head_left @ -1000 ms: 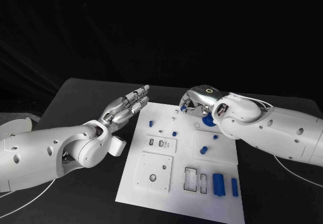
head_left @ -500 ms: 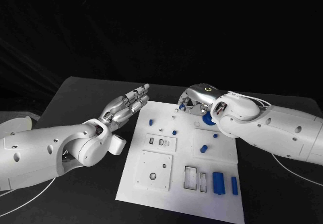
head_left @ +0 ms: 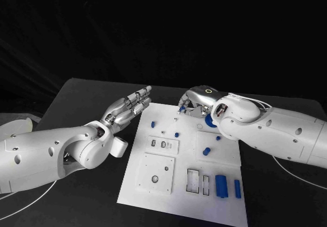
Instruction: Assemble the parts on the task board
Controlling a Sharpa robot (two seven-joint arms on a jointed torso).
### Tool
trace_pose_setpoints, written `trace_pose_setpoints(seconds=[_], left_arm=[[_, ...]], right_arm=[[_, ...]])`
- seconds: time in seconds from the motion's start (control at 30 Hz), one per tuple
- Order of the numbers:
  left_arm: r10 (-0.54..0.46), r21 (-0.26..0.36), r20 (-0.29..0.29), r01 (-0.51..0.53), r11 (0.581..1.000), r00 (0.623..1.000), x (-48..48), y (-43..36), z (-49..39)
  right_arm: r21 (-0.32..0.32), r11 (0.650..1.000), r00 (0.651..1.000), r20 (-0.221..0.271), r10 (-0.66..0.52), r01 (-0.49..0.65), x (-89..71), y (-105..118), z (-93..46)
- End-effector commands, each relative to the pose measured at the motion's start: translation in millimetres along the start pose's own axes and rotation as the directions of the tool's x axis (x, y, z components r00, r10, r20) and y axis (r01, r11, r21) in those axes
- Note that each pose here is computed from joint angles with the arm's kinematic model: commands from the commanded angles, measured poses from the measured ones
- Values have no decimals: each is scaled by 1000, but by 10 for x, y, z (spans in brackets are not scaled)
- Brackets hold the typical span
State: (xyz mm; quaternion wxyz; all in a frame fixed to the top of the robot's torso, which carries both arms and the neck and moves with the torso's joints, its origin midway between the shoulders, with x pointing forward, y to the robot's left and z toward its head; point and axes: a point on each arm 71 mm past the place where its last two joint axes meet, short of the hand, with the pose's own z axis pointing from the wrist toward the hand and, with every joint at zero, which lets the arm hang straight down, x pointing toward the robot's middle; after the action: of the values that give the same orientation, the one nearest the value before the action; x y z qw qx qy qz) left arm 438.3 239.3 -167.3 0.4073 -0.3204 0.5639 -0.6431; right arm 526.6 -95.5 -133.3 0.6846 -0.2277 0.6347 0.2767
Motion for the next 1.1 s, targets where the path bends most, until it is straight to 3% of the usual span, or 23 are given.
trace_pose_setpoints(seconds=[0.03,0.8,1.1], left_arm=[[-14,5,-20,14,1000,1000,19,-5,8],[-21,-7,-23,20,1000,1000,13,19,30],[-28,-10,-23,28,1000,999,20,27,39]], right_arm=[[3,1000,1000,-15,11,-11,12,5,8],[28,999,996,-80,28,-25,123,40,63],[41,999,998,-58,32,-30,122,-8,39]])
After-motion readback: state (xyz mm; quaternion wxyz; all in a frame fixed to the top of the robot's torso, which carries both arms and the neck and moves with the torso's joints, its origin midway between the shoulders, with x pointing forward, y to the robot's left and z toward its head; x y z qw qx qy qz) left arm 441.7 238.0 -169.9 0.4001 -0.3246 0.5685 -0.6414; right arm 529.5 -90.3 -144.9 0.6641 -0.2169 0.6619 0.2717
